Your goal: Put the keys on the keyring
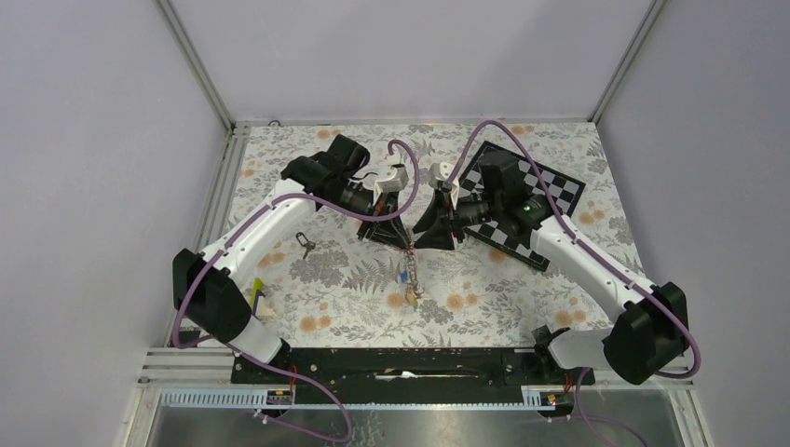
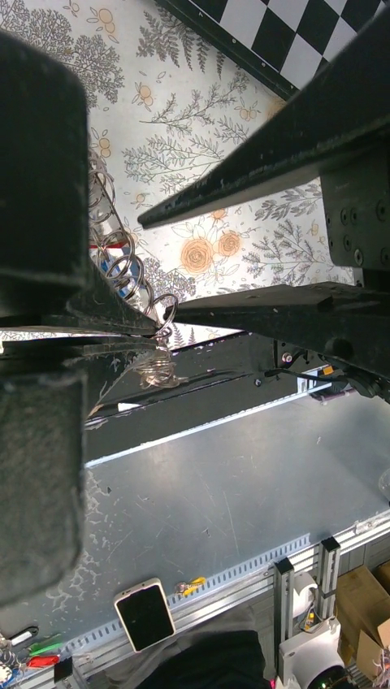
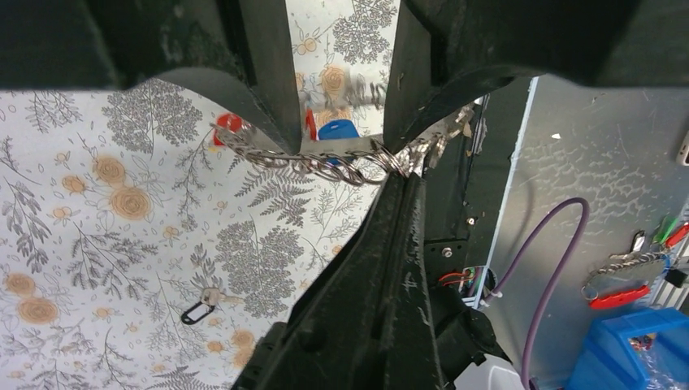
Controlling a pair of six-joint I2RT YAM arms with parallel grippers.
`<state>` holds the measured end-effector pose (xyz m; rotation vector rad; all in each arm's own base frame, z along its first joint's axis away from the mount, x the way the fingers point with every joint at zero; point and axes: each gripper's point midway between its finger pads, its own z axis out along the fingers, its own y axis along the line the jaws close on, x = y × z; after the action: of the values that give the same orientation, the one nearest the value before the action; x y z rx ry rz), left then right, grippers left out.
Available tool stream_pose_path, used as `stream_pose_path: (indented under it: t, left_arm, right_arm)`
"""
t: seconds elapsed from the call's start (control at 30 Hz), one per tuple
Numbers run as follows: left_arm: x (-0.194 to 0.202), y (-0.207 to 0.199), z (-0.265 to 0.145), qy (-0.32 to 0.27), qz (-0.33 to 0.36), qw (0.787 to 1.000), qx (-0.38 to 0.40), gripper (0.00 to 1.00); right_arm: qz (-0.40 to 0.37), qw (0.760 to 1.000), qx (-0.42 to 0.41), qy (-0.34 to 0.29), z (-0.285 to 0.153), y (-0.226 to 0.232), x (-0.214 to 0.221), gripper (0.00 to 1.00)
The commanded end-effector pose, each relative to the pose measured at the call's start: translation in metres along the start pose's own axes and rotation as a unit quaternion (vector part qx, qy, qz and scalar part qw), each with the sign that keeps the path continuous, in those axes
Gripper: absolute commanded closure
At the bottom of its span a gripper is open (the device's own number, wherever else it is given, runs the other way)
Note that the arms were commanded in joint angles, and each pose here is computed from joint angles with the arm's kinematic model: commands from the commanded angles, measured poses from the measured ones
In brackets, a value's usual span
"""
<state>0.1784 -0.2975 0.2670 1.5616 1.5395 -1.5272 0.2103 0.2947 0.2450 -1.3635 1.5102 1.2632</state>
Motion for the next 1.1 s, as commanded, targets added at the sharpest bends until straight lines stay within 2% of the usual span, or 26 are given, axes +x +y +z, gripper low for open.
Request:
stream_pose_path:
  t: [0.0, 0.13, 0.23, 0.33, 0.57, 0.83, 1.07]
  left_arm:
    - [-0.013, -0.011, 0.0, -0.018, 0.045, 0.999, 0.014, 1.0]
    - [-0.012, -0.008, 0.001, -0.015, 0.044, 0.999, 0.011, 1.0]
    - [-0.011, -0.006, 0.001, -0.012, 0.044, 0.999, 0.008, 1.0]
    - [-0.01, -0.003, 0.001, -0.009, 0.046, 0.999, 0.005, 1.0]
    - [-0.011, 0.006, -0.008, -0.004, 0.063, 0.998, -0.021, 0.99]
    - [-0.012, 0.021, -0.016, -0.016, 0.081, 0.995, -0.055, 0.76]
    - [-0.01, 0.027, -0.015, -0.019, 0.09, 0.994, -0.067, 0.7]
  right_arm:
    - [-0.033, 0.999, -0.027, -0.016, 0.0, 0.018, -0.017, 0.54]
    - [-0.029, 0.999, -0.037, -0.016, 0.002, 0.024, -0.015, 0.64]
    - [-0.025, 0.999, -0.046, -0.017, 0.003, 0.027, -0.015, 0.76]
    - [-0.023, 0.998, -0.047, -0.019, 0.002, 0.03, -0.017, 0.99]
    - [-0.025, 0.999, 0.012, -0.016, -0.006, 0.016, -0.023, 1.0]
    - [-0.002, 0.999, 0.016, -0.029, -0.01, 0.012, -0.032, 1.0]
    - [0.001, 0.999, 0.019, -0.03, -0.01, 0.01, -0.033, 1.0]
